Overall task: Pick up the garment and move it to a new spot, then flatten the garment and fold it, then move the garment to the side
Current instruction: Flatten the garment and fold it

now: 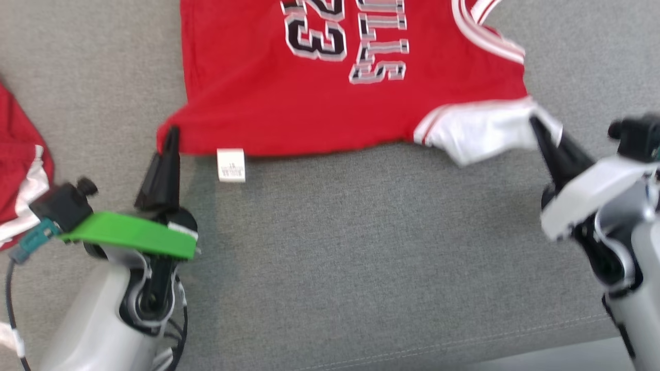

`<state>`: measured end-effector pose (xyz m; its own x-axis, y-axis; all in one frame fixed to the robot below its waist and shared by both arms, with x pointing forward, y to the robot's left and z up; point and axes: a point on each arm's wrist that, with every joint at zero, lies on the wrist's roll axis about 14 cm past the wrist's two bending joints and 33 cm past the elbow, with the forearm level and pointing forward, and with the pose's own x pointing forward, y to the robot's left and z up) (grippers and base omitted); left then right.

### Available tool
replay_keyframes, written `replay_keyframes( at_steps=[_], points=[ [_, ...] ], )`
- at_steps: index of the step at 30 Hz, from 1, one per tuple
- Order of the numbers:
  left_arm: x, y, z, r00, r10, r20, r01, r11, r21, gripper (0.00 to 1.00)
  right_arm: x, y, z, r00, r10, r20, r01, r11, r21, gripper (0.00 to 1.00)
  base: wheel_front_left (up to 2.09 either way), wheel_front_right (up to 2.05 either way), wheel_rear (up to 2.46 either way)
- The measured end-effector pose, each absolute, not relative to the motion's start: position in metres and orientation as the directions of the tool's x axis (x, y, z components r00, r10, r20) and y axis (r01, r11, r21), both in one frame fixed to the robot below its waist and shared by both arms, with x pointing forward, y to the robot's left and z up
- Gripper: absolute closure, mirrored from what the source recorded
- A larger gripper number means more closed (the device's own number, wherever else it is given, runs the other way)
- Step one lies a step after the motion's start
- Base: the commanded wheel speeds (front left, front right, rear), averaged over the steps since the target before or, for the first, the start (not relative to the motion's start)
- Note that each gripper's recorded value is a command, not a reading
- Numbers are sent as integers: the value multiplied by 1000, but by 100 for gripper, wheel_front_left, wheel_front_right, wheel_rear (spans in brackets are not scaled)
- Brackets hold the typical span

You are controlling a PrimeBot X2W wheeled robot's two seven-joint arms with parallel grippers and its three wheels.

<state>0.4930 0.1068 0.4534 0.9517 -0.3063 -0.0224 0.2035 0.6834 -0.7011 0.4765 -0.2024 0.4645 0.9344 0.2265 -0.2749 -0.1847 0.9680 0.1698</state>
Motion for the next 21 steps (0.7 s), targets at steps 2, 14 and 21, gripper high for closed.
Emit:
replay_keyframes(
  at_steps=[2, 14, 21],
  points=[
    [478, 110, 449, 950, -307, -52, 183, 687, -704, 100, 453, -204, 451, 910, 215, -355, -152, 968, 197, 100, 0, 0, 0],
    [411, 126, 430, 946, -278, -166, 78, 695, -715, 100, 366, -212, 425, 795, 109, -596, 32, 975, 221, 100, 0, 0, 0],
    [375, 127, 410, 922, -288, -258, 21, 704, -710, 100, 333, -211, 416, 723, 96, -684, 76, 973, 217, 100, 0, 0, 0]
  ],
)
